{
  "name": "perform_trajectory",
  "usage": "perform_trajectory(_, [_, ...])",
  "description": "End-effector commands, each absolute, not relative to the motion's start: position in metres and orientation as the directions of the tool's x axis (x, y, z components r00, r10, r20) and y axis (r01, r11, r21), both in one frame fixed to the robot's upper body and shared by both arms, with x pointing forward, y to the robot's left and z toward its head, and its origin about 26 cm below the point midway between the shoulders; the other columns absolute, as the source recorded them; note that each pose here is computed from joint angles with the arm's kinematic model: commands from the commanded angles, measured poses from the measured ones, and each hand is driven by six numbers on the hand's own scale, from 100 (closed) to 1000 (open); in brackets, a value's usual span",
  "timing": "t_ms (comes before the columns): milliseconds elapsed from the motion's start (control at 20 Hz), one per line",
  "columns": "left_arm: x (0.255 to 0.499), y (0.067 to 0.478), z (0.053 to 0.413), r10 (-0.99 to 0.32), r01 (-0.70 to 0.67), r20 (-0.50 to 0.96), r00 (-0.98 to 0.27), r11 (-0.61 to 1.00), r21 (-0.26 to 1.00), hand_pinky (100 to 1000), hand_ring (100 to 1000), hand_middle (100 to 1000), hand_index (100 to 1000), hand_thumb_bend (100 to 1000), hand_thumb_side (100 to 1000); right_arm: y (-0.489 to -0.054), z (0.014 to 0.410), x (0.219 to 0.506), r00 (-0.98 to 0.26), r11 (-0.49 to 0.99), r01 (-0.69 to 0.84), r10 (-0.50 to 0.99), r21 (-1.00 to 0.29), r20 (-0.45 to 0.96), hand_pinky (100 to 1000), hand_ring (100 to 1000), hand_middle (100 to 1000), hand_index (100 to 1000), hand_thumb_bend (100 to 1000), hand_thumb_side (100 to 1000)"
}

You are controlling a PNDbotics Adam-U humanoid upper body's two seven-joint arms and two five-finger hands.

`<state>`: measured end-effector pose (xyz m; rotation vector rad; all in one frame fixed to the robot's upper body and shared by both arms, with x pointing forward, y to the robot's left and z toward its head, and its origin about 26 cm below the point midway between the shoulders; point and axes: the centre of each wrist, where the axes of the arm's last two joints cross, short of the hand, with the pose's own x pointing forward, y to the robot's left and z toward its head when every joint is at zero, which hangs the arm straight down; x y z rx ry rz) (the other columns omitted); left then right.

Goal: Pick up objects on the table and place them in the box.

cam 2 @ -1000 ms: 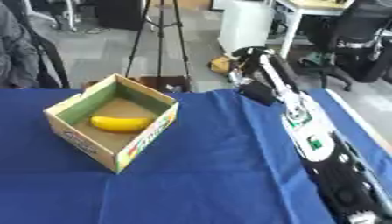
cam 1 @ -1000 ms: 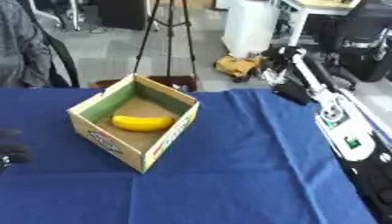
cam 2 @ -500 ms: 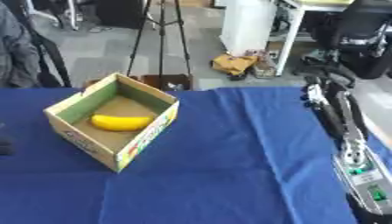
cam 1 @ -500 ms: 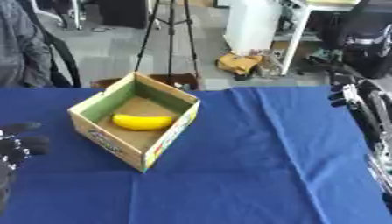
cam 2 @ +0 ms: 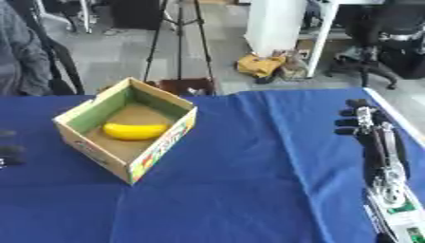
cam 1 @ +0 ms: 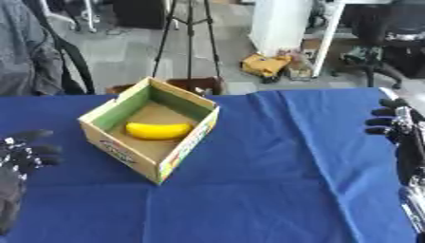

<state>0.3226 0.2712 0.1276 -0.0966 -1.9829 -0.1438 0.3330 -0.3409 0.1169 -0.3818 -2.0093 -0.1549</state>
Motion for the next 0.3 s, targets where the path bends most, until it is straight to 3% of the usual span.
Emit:
perform_trajectory(50, [0.3226,0.2742,0.1317,-0.007,0.12,0.909,-0.417,0.991,0.063,610,633,695,694,560,1000,-0.3408,0.127,0.3313,-0.443,0.943,0.329,0.196,-0.045,0.875,560,579,577,750,100,800])
perform_trajectory(300, [0.3226,0.2738,0.1309,-0.006,0.117,0.91,-0.416,0.991,0.06,610,634,697,692,559,1000,-0.3364,0.1261,0.3286,-0.45,0.947,0.32,0.181,-0.031,0.875,552,568,566,734,100,803])
